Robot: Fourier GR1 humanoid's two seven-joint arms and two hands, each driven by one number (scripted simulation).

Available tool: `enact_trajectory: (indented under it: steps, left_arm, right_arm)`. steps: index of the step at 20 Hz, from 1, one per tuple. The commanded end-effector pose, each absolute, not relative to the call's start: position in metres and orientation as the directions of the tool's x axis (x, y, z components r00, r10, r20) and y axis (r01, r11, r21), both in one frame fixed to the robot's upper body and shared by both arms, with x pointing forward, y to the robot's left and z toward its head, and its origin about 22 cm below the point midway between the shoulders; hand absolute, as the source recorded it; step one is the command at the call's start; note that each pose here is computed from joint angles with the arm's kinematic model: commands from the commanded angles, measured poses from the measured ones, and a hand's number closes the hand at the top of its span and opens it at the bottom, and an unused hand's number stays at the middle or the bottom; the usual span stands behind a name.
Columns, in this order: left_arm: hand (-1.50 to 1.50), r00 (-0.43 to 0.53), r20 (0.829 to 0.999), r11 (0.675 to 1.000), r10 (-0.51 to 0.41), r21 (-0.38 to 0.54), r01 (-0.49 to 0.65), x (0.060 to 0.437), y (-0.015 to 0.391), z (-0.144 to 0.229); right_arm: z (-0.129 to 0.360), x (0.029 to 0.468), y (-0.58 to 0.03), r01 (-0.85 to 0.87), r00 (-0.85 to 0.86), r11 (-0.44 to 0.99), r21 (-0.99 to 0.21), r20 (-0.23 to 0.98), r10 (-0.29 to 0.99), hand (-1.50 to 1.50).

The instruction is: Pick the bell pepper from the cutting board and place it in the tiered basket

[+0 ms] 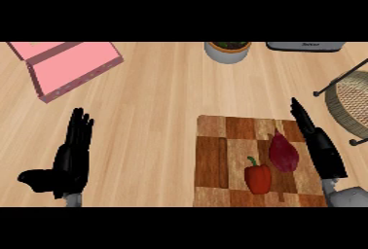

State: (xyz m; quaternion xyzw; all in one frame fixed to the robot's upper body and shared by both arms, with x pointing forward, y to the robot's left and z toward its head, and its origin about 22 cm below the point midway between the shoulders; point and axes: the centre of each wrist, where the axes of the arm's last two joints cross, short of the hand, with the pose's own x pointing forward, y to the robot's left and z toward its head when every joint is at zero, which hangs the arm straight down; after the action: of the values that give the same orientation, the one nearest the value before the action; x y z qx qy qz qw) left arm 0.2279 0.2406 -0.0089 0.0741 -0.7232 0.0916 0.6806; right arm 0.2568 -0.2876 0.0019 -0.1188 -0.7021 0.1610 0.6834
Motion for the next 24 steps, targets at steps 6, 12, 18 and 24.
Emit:
enact_trajectory:
  steps: [6, 12, 18, 24]
  left_arm:
    - [0.00, 0.265, 0.947, 0.942, -0.181, 0.245, -0.231, 0.186, 0.277, -0.058]
    - [0.00, 0.283, 0.950, 0.955, -0.132, 0.199, -0.222, 0.188, 0.260, -0.065]
    - [0.00, 0.274, 0.949, 0.964, -0.157, 0.207, -0.165, 0.196, 0.253, -0.062]
    - [0.00, 0.265, 0.951, 0.967, -0.158, 0.203, -0.154, 0.200, 0.248, -0.062]
  right_arm:
    - [0.089, 0.258, -0.305, 0.408, -0.320, 0.843, -0.350, 0.810, 0.491, 1.50]
    - [0.042, 0.212, -0.312, 0.833, -0.124, 0.551, -0.044, 0.956, 0.264, -1.50]
    - [0.068, 0.125, -0.271, 0.746, -0.076, 0.647, -0.156, 0.946, 0.315, -1.50]
    - [0.058, 0.084, -0.271, 0.448, 0.292, 0.742, -0.498, 0.866, 0.405, -1.50]
